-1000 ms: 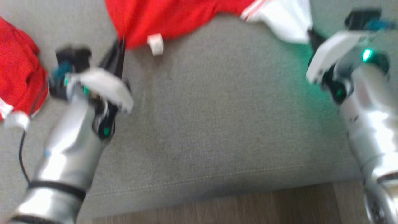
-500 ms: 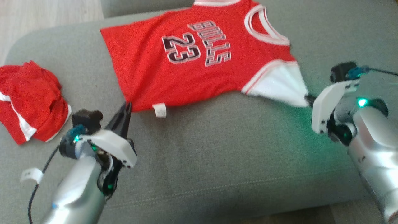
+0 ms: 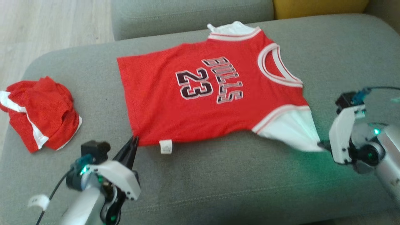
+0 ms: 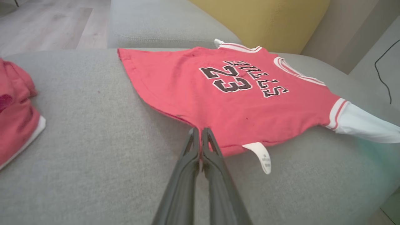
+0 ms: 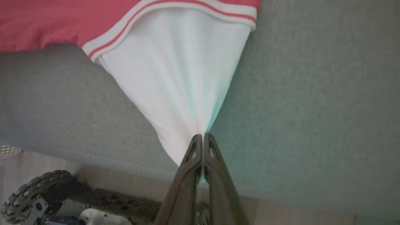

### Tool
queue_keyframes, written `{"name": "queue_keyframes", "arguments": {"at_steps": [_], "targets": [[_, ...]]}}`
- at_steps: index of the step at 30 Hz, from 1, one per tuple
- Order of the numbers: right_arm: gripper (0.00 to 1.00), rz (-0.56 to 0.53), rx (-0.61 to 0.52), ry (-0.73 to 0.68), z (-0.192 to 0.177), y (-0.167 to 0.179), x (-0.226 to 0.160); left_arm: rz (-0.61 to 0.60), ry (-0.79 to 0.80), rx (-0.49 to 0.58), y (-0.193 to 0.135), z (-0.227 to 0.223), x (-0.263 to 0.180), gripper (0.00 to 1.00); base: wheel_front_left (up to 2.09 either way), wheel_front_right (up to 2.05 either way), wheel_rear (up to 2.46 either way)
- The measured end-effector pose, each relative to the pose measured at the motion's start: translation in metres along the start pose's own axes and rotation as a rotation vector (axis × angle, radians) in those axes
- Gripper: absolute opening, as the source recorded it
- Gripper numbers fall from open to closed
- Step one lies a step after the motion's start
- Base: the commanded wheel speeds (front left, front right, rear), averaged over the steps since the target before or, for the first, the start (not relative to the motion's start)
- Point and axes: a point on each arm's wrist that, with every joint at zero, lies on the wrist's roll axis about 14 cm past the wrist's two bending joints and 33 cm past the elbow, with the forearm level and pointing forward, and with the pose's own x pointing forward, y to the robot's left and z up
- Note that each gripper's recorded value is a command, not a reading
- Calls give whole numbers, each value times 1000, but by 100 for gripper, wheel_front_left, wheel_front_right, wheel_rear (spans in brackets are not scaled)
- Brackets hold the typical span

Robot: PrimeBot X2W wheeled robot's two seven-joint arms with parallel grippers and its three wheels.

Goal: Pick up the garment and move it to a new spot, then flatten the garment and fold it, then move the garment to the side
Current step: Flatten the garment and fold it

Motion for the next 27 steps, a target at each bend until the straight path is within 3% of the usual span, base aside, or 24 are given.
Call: {"name": "queue_keyframes", "arguments": {"at_steps": [27], "targets": [[0,202,-1,365,-92,27,-46,56,248,-96,6,-63,-95,0,0,0,0]]}}
